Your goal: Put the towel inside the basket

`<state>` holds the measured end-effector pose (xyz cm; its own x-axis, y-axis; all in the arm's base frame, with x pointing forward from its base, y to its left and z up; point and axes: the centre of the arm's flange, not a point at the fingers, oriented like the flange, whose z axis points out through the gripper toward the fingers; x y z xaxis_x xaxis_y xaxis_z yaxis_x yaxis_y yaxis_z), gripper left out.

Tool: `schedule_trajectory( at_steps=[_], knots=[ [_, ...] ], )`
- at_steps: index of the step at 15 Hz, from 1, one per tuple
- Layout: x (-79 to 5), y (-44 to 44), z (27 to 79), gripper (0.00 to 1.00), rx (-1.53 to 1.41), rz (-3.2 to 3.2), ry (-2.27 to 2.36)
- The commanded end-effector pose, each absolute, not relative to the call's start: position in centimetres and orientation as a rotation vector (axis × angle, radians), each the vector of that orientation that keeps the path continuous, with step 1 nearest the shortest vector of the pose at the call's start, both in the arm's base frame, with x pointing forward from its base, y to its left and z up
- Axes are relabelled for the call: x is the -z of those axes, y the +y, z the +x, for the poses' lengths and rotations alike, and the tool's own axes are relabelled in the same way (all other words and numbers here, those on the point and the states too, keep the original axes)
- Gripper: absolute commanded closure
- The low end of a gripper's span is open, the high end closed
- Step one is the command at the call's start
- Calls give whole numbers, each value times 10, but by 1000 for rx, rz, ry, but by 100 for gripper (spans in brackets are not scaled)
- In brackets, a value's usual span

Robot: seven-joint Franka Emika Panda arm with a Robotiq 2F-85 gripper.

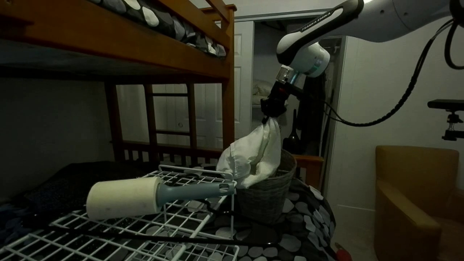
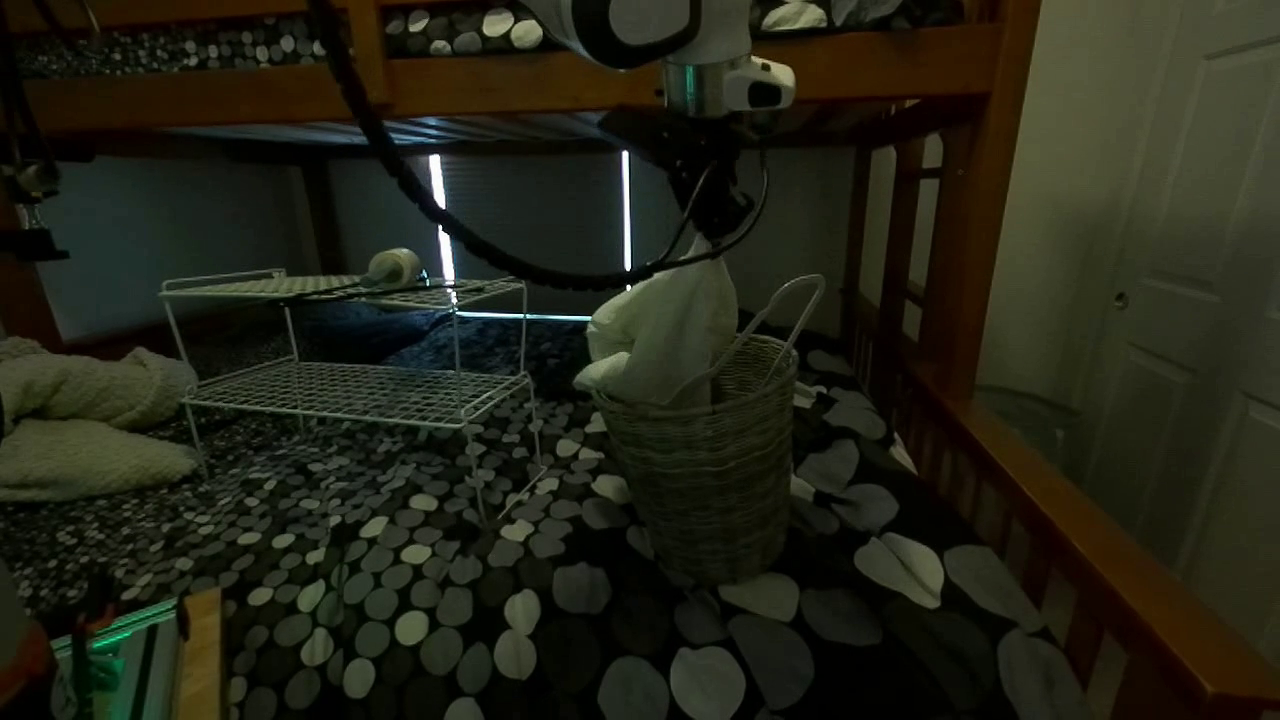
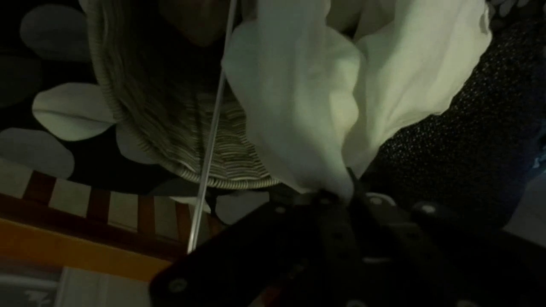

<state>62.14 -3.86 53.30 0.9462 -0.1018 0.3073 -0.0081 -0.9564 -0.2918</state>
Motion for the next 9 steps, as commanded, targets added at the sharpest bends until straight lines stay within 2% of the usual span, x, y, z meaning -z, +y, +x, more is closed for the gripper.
schedule_trajectory(
  at_steps=[1,4,7,8,9],
  knots=[
    [-529,-29,625,59,307,-2770,67],
    [-554,-24,623,34,270,-2813,54],
    [-596,-4,623,12,232,-2732,-152],
    [-572,-9,616,30,270,-2766,-62],
    [-585,-3,614,22,262,-2754,-104]
  ],
)
